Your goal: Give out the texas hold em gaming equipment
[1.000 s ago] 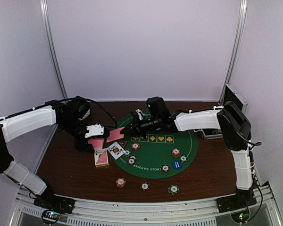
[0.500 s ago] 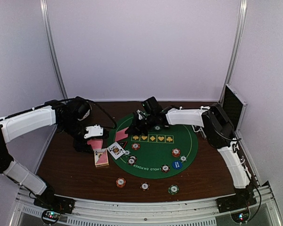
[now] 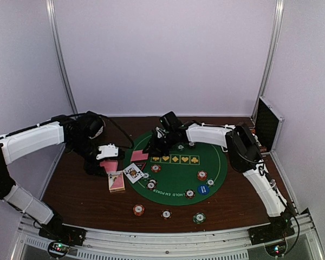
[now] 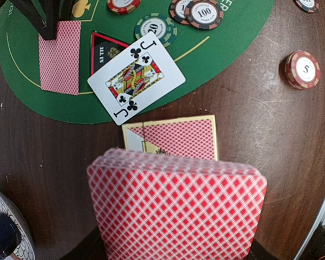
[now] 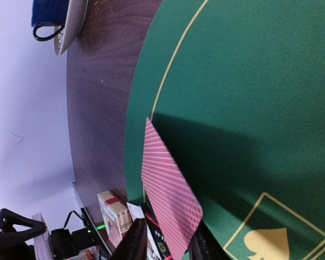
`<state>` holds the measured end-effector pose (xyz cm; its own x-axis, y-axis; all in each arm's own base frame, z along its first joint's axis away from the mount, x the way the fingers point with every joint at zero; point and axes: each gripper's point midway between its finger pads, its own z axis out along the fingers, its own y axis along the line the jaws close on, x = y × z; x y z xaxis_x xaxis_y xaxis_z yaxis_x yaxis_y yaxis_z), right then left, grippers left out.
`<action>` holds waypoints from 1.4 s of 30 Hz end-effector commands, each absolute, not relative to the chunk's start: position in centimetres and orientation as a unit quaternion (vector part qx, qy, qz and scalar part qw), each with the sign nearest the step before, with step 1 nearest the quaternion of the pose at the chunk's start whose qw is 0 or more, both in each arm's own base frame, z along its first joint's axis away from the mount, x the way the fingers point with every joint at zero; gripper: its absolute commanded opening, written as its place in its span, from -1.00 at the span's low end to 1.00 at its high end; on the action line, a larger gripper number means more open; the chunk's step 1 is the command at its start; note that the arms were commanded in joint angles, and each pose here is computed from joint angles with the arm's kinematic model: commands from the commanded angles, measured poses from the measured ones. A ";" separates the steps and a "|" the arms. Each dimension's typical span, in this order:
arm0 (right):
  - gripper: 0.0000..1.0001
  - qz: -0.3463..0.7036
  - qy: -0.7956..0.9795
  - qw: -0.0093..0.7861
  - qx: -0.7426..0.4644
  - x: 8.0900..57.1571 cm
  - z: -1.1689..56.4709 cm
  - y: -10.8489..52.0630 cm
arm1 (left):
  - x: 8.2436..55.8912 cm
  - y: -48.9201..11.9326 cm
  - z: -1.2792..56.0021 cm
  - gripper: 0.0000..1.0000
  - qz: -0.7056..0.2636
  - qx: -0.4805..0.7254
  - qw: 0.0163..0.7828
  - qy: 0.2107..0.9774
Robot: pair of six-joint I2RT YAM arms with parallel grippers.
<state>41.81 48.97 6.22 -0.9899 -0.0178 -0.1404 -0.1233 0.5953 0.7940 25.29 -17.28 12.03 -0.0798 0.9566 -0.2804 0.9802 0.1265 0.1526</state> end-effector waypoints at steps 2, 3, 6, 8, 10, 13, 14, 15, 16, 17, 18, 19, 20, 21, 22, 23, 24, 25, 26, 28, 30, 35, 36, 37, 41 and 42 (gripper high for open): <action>-0.16 0.418 0.904 0.076 -0.050 42.3 6.6 47.7 | 25.5 -17.4 13.0 -0.17 -0.039 0.659 0.174 0.730; -0.08 0.414 0.905 0.082 -0.053 42.3 7.0 47.5 | 25.5 -17.4 13.0 -0.17 -0.039 0.659 0.174 0.730; 0.13 0.401 0.909 0.094 -0.063 42.0 8.1 46.7 | 25.5 -17.4 13.1 -0.17 -0.038 0.659 0.174 0.731; 0.22 0.394 0.911 0.102 -0.068 41.7 8.8 46.1 | 25.5 -17.3 13.1 -0.17 -0.036 0.657 0.172 0.733; 0.23 0.391 0.912 0.107 -0.072 41.1 9.3 45.6 | 25.4 -17.1 13.0 -0.17 -0.034 0.657 0.170 0.734; 0.17 0.391 0.910 0.113 -0.079 40.0 10.0 45.3 | 25.4 -17.0 12.9 -0.18 -0.033 0.656 0.167 0.735; 0.16 0.390 0.910 0.112 -0.083 39.5 10.2 45.4 | 25.4 -17.0 12.9 -0.18 -0.032 0.656 0.167 0.735; 0.14 0.391 0.909 0.111 -0.089 39.0 10.3 45.5 | 25.4 -17.0 13.0 -0.18 -0.033 0.655 0.168 0.736; 0.10 0.393 0.908 0.110 -0.096 38.4 10.6 45.8 | 25.3 -17.0 13.0 -0.18 -0.034 0.655 0.168 0.736; 0.06 0.395 0.907 0.104 -0.104 37.6 10.5 46.3 | 25.3 -17.1 13.1 -0.18 -0.035 0.656 0.169 0.735; 0.03 0.399 0.905 0.097 -0.111 37.0 10.3 46.8 | 25.3 -17.1 13.1 -0.18 -0.036 0.655 0.169 0.736; 0.01 0.401 0.904 0.089 -0.119 36.3 10.1 47.3 | 25.3 -17.1 13.1 -0.18 -0.035 0.655 0.168 0.736; 0.00 0.403 0.903 0.080 -0.128 35.7 9.9 47.8 | 25.3 -17.0 13.1 -0.18 -0.035 0.655 0.168 0.736; 0.00 0.401 0.903 0.071 -0.135 35.1 9.6 48.2 | 25.3 -17.1 13.1 -0.18 -0.035 0.655 0.168 0.736; -0.01 0.398 0.904 0.065 -0.142 34.6 9.2 48.6 | 25.3 -17.0 13.2 -0.18 -0.035 0.655 0.168 0.736; -0.01 0.396 0.904 0.059 -0.148 34.1 8.9 48.9 | 25.3 -17.1 13.2 -0.18 -0.035 0.655 0.169 0.736; -0.01 0.395 0.904 0.054 -0.152 33.7 8.6 49.2 | 25.3 -17.1 13.3 -0.18 -0.035 0.655 0.170 0.736; -0.01 0.394 0.905 0.049 -0.154 33.5 8.2 49.4 | 25.2 -17.1 13.3 -0.18 -0.036 0.655 0.170 0.735; -0.02 0.393 0.905 0.045 -0.156 33.2 7.8 49.6 | 25.2 -17.1 13.4 -0.18 -0.037 0.655 0.171 0.735; -0.04 0.391 0.906 0.038 -0.160 32.7 7.2 49.8 | 25.2 -17.2 13.4 -0.18 -0.037 0.655 0.172 0.735; -0.08 0.391 0.906 0.031 -0.162 32.3 6.7 50.0 | 25.2 -17.1 13.4 -0.18 -0.037 0.655 0.171 0.735; -0.18 0.387 0.907 0.012 -0.168 31.4 5.5 50.2 | 25.2 -17.1 13.3 -0.19 -0.037 0.655 0.170 0.735; -0.19 0.385 0.907 0.011 -0.170 31.3 5.4 50.2 | 25.2 -17.1 13.4 -0.19 -0.037 0.655 0.171 0.735; -0.19 0.384 0.907 0.010 -0.170 31.3 5.2 50.2 | 25.2 -17.1 13.4 -0.18 -0.037 0.655 0.172 0.735; -0.21 0.384 0.907 0.006 -0.172 31.2 4.9 50.3 | 25.2 -17.2 13.5 -0.19 -0.037 0.655 0.173 0.734; -0.21 0.385 0.907 0.005 -0.172 31.1 4.8 50.4 | 25.2 -17.2 13.5 -0.19 -0.037 0.655 0.173 0.735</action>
